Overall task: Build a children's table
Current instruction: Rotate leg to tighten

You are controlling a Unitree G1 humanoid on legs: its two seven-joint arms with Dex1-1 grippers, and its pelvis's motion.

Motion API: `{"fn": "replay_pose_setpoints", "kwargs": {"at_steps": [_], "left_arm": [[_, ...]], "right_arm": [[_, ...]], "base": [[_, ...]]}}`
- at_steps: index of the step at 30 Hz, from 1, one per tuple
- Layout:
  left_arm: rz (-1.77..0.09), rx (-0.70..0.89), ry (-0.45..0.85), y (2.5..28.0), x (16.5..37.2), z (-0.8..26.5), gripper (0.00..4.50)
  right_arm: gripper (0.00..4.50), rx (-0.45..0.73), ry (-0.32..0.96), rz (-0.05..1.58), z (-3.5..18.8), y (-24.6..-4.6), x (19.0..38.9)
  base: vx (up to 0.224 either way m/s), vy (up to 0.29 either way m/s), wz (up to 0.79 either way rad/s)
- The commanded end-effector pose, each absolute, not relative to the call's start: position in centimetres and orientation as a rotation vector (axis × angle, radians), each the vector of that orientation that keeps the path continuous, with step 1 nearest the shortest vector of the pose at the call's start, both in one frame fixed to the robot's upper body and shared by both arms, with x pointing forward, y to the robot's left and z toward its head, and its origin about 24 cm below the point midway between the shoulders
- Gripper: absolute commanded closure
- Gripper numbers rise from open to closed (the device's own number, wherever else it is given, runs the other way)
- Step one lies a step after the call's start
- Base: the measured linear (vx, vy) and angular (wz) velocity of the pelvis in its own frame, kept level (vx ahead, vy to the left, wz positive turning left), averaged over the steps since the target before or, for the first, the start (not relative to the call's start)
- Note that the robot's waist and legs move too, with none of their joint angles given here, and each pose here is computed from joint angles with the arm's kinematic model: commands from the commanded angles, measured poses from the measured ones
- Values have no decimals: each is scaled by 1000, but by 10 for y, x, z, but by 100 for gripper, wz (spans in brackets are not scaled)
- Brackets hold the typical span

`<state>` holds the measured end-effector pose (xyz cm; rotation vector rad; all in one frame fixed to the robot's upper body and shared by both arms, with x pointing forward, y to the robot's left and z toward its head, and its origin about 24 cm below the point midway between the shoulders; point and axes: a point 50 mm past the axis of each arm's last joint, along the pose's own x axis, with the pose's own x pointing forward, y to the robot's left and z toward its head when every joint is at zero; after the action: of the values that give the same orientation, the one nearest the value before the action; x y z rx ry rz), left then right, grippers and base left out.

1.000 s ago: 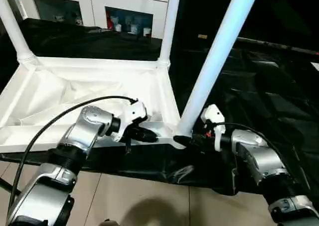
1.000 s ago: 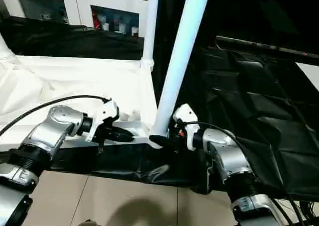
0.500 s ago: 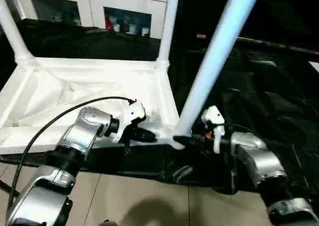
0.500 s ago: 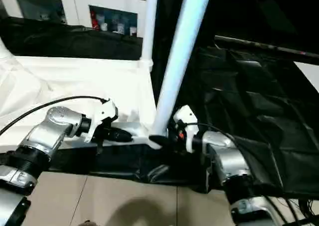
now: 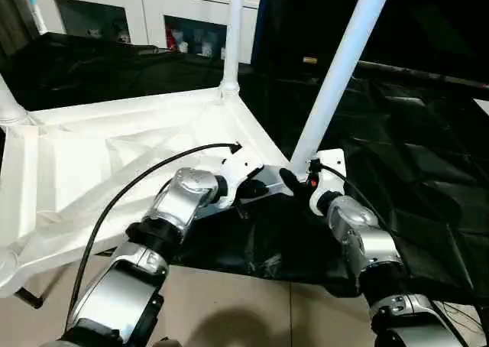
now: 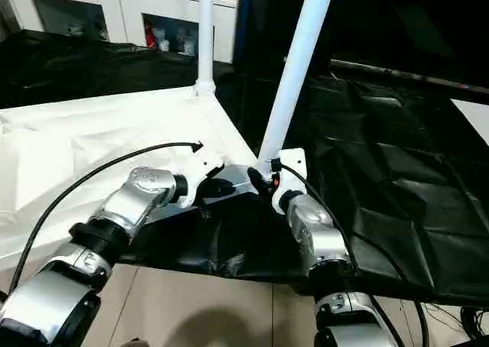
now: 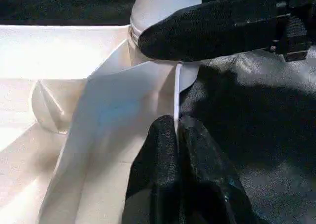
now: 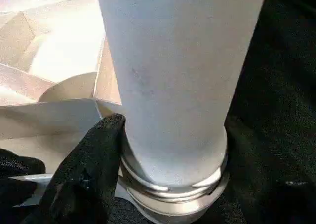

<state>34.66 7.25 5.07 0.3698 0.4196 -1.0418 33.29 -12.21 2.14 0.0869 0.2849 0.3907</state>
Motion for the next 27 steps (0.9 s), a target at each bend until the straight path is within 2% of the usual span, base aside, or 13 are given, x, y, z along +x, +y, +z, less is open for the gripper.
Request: {"fn": "replay_pose_setpoints", "kwargs": {"at_steps": [1, 8, 9, 12, 16, 22, 23, 25, 26, 27], "left_arm": [[-1067, 374, 435, 64, 341, 42, 450], [-1147, 373, 473, 90, 337, 40, 450], [-1148, 373, 474, 90, 337, 40, 450], [-1302, 370, 542, 112, 326, 40, 450], [-1439, 347, 597, 127, 315, 43, 450], [-1439, 356, 607, 136, 315, 47, 450], [-1433, 361, 604, 137, 316, 47, 450], [-1428, 355, 599, 138, 316, 49, 450], [-1433, 354, 601, 139, 316, 50, 450], [-1435, 351, 601, 138, 315, 50, 450]], "right_arm": [[122, 87, 236, 579, 30, -94, 329], [55, 15, 223, 714, 38, -118, 329], [55, 14, 223, 717, 38, -118, 329], [55, -35, 255, 901, 42, -138, 319], [55, -49, 306, 997, 41, -151, 311], [55, -62, 336, 1036, 37, -154, 307], [82, -71, 339, 1042, 37, -153, 306], [82, -63, 346, 1066, 36, -152, 304], [102, -59, 344, 1070, 36, -152, 304], [102, -53, 343, 1074, 37, -151, 304]], "base": [[0, 0, 0], [0, 0, 0], [0, 0, 0], [0, 0, 0], [0, 0, 0], [0, 0, 0], [0, 0, 0], [0, 0, 0], [0, 0, 0], [0, 0, 0]]}}
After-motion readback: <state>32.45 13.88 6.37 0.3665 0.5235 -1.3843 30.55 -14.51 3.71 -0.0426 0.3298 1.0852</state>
